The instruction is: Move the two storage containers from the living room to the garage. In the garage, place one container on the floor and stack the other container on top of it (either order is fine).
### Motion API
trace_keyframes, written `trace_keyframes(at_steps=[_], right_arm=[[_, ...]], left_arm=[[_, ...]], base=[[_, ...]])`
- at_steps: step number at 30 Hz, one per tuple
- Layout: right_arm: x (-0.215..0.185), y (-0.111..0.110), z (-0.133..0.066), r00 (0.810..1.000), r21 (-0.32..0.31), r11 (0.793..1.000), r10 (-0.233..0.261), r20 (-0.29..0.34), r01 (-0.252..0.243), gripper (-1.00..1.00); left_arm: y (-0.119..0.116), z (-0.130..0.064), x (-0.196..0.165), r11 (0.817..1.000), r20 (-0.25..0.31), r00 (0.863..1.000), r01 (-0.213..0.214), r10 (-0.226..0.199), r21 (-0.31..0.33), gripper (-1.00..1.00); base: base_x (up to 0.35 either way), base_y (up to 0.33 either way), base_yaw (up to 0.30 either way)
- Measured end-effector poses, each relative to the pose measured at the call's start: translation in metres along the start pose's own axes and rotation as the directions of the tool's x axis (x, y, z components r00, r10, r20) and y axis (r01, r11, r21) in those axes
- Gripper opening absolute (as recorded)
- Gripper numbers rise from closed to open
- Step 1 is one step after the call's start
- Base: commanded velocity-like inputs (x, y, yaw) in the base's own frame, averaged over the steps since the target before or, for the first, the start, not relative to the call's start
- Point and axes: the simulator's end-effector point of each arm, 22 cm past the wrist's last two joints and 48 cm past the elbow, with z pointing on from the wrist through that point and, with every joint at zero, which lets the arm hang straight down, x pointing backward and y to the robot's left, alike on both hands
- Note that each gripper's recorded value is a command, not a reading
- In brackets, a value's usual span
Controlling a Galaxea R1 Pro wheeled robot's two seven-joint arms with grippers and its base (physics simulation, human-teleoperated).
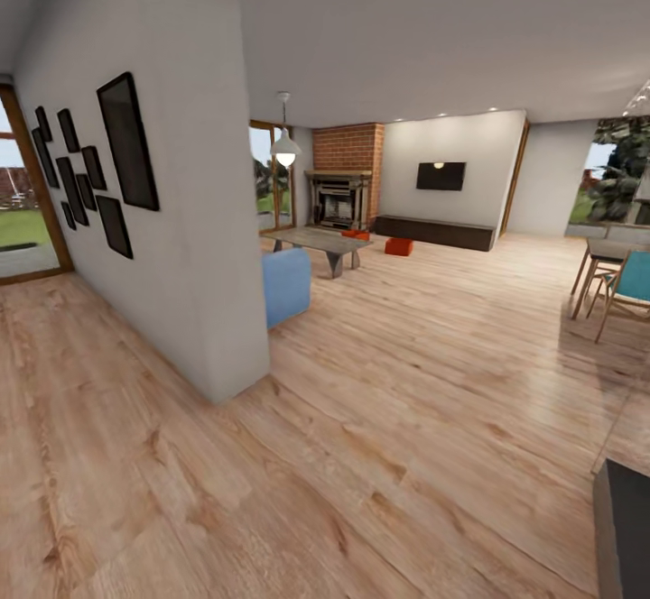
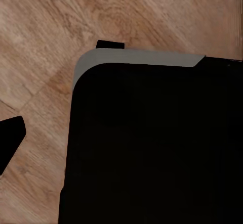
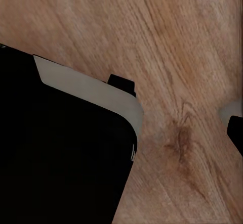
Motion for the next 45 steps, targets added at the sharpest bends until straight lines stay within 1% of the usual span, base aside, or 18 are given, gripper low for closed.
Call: trace_keyframes(at_steps=[9, 39, 45], right_arm=[[0.0001, 0.0001, 0.0, 1.0, 0.0, 1.0, -0.002, -0.001, 0.002, 1.0], [0.0001, 0.0001, 0.0, 1.0, 0.0, 1.0, -0.003, -0.001, 0.003, 1.0], [0.0001, 0.0001, 0.0, 1.0, 0.0, 1.0, -0.003, -0.001, 0.003, 1.0]], left_arm=[[0.0, 0.0, 0.0002, 1.0, -0.001, 1.0, 0.0, 0.0, 0.0, 1.0], [0.0001, 0.0, 0.0004, 1.0, -0.001, 1.0, 0.001, -0.001, 0.0, 1.0], [0.0, 0.0, 0.0003, 1.0, -0.002, 1.0, 0.001, -0.001, 0.0, 1.0]], base=[[0.323, 0.0, -0.203], [0.323, 0.0, -0.004], [0.323, 0.0, -0.208]])
